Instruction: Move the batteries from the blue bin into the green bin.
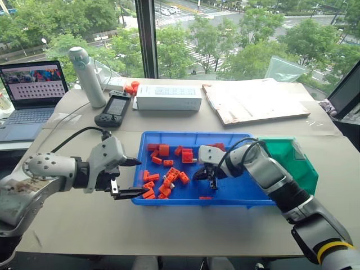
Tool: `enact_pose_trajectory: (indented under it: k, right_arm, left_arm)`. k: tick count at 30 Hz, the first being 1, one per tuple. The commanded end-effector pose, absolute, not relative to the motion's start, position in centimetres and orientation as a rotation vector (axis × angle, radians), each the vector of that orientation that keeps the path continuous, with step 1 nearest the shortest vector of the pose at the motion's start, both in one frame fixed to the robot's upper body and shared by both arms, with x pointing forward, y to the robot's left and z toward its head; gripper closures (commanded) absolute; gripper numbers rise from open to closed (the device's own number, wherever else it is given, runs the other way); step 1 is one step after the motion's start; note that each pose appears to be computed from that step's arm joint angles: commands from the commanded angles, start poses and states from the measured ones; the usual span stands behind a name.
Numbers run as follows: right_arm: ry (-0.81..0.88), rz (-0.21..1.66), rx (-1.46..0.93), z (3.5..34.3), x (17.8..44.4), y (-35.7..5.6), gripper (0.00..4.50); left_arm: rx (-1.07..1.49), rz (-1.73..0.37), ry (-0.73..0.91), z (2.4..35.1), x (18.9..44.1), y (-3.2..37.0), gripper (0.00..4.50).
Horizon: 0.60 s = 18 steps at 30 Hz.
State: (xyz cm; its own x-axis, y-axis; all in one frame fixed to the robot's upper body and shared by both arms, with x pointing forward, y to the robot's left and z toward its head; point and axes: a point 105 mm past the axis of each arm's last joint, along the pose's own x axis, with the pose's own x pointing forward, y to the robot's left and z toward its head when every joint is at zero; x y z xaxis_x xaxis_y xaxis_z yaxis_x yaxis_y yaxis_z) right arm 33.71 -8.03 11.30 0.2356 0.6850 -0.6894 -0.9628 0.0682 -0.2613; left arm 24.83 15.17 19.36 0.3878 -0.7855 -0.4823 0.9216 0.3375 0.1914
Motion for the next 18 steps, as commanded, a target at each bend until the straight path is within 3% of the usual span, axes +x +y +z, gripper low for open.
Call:
enact_pose_trajectory:
  k: [1,4,7,15,18]
  right_arm:
    - [0.385,1.215,-0.800,13.4,34.6,-9.5,4.45]
    - [0.378,1.181,-0.684,15.8,34.8,-10.3,4.45]
    - [0.418,1.170,-0.683,17.3,34.3,-12.2,3.73]
    - [0.603,1.126,-0.862,16.5,33.2,-17.3,0.95]
    - [0.624,1.182,-0.861,16.1,32.4,-17.0,0.95]
  left_arm:
    - [0.485,-1.178,0.279,20.1,24.8,14.2,0.00]
    - [0.483,-1.187,0.275,20.0,25.2,14.0,0.00]
    - [0.481,-1.189,0.274,19.8,25.5,13.8,0.00]
    - [0.478,-1.203,0.270,19.4,25.6,13.5,0.00]
    - [0.479,-1.202,0.273,19.4,25.5,13.5,0.00]
